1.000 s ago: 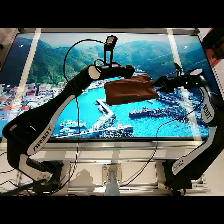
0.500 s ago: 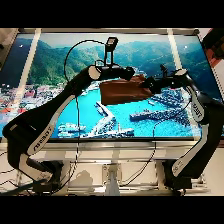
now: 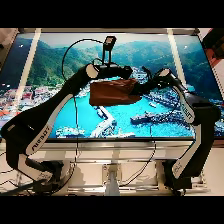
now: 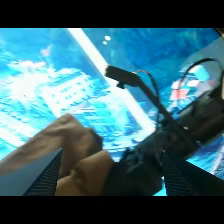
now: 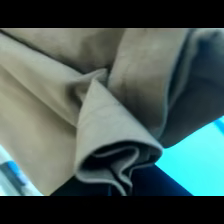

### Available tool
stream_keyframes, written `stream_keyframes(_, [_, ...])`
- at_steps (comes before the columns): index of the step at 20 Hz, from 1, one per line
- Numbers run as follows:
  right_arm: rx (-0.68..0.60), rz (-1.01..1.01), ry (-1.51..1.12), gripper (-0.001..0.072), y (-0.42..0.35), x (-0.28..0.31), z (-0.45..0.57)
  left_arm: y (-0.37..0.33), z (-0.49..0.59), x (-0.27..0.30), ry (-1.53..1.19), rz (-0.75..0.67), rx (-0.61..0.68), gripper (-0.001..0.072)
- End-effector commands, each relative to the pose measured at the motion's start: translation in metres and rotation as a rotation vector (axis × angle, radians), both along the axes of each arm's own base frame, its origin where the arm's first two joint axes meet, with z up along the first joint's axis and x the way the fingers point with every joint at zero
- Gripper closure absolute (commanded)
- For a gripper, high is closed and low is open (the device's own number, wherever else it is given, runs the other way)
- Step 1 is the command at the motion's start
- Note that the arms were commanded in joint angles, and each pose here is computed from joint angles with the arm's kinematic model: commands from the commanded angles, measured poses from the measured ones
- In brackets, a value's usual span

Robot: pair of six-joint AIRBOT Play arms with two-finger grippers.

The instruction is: Fold the clothes and pants, and hang the long-sleeved shirts on hangers.

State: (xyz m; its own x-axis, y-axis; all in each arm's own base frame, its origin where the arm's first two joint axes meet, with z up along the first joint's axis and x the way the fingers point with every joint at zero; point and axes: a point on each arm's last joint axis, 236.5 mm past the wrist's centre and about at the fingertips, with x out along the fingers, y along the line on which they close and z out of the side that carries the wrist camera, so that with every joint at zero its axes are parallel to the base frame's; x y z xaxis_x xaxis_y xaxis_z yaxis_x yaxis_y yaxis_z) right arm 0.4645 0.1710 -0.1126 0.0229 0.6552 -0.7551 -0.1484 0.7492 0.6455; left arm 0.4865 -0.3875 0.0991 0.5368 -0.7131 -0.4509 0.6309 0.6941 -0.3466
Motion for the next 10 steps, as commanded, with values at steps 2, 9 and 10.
stream_keyframes(2, [0.016, -0.115, -0.141, 0.0695, -0.031, 0.032, 0.062, 0.057, 0.019, 0.006, -0.006, -0.001, 0.089, 0.0004])
stream_keyframes(9, [-0.238, -0.599, -0.302, 0.0695, -0.257, 0.031, 0.174, 0.175, 0.046, 0.005, 0.067, 0.07, 0.179, 0.0013])
stream_keyframes(10, [-0.28, -0.679, -0.304, 0.0695, -0.294, 0.019, 0.185, 0.184, 0.045, 0.002, 0.088, 0.073, 0.186, 0.0013])
